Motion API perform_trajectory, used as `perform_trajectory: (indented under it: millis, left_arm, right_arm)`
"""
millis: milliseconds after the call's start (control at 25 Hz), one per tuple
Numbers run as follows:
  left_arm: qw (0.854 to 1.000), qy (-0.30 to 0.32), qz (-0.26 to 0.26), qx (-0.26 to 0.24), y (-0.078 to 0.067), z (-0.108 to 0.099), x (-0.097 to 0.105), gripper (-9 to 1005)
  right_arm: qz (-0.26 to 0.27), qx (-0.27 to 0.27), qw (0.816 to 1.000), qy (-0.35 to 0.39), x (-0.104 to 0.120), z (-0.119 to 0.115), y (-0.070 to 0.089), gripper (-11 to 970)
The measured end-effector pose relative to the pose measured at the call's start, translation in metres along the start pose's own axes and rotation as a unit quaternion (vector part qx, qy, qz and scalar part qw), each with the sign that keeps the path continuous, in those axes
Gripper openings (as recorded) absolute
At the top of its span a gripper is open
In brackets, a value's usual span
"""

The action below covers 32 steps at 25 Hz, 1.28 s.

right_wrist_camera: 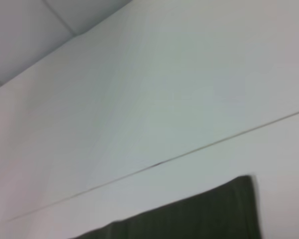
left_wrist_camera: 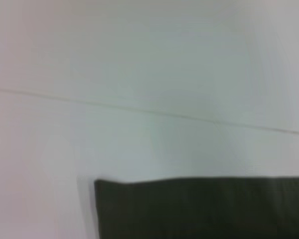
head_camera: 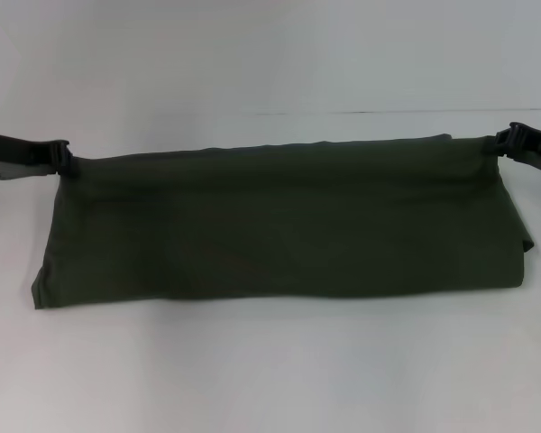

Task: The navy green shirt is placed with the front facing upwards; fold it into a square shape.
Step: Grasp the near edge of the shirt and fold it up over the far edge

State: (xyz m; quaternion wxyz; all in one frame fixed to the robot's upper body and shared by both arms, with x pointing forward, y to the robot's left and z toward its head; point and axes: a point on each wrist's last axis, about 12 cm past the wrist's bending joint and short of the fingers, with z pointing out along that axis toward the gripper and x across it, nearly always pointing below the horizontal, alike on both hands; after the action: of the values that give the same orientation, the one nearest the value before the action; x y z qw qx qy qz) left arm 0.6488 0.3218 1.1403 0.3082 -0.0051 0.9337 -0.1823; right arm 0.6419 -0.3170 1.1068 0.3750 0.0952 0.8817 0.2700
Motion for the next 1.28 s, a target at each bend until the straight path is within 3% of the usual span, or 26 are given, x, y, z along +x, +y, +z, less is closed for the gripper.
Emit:
perform_trajectory:
  millis: [240,760,1280]
  left_arm:
    - [1.000,-0.011,-0.018,0.006,-0.002,0.001,-0.004,40]
    - [0.999,-0.029,-0.032,-0.002,-0.007,0.009,-0.008,43]
    - [0.998,-0.044,-0.042,-0.011,-0.003,0.008,-0.010,47]
  right_arm:
    - [0.003,0.015,1.000,-0.020,-0.004,0.005,0.001,89]
    - [-0.016,0.024,0.999,-0.034,-0.015,0.027,0.025,98]
    - [-0.024,0.026,0.999,-0.036,-0.017,0.031,0.030,108]
